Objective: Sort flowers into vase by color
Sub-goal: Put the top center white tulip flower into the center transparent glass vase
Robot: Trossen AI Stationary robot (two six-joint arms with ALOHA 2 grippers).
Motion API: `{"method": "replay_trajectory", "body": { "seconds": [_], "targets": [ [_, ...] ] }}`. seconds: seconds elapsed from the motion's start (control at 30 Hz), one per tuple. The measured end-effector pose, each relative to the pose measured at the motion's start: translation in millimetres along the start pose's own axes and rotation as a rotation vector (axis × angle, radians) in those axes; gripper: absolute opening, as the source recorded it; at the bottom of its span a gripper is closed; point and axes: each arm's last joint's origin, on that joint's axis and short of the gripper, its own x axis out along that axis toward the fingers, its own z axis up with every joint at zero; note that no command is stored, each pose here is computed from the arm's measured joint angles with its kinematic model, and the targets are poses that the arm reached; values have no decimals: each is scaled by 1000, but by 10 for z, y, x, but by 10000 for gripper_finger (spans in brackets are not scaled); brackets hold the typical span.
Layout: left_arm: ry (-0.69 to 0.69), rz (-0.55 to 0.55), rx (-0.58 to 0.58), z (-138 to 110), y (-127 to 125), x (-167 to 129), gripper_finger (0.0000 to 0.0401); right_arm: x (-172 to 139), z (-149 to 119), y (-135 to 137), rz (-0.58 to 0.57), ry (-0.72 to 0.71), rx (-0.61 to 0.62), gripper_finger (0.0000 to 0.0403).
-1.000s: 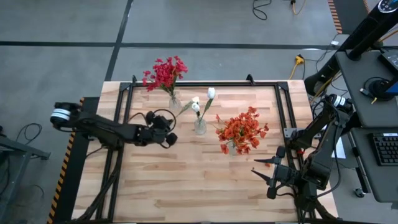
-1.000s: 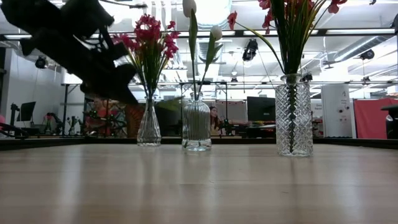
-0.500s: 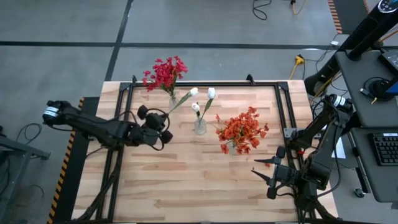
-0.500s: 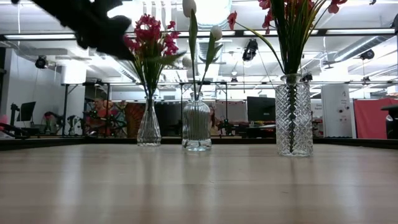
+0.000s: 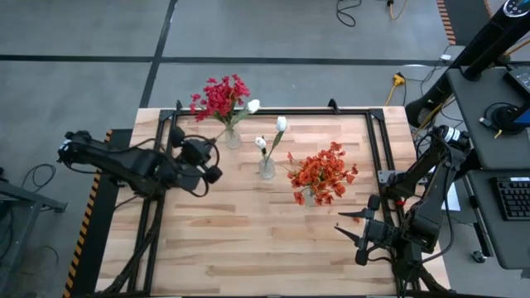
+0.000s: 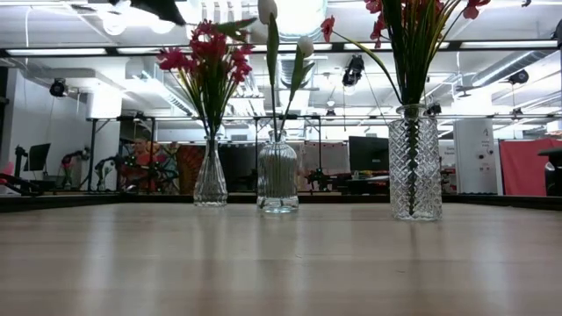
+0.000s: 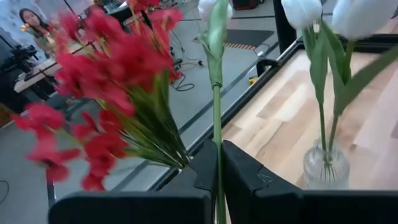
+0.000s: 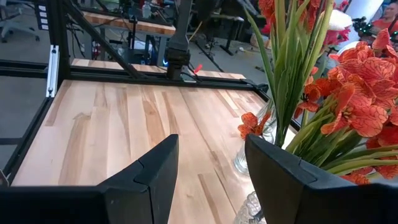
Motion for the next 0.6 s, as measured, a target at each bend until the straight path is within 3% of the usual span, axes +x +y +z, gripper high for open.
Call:
{"method": "replay_trajectory", "body": {
  "seconds": [0.37, 0.47, 0.6],
  "targets": [
    [-83, -71, 30, 508, 289, -370, 0, 0, 2, 2, 1, -1, -18, 178],
    [-143, -87, 27, 471, 256, -516, 0, 0, 2, 5, 1, -1, -38, 178],
    [-201, -201, 23, 251, 24, -674, 0, -3, -38, 64, 24, 13, -51, 178]
  ]
}}
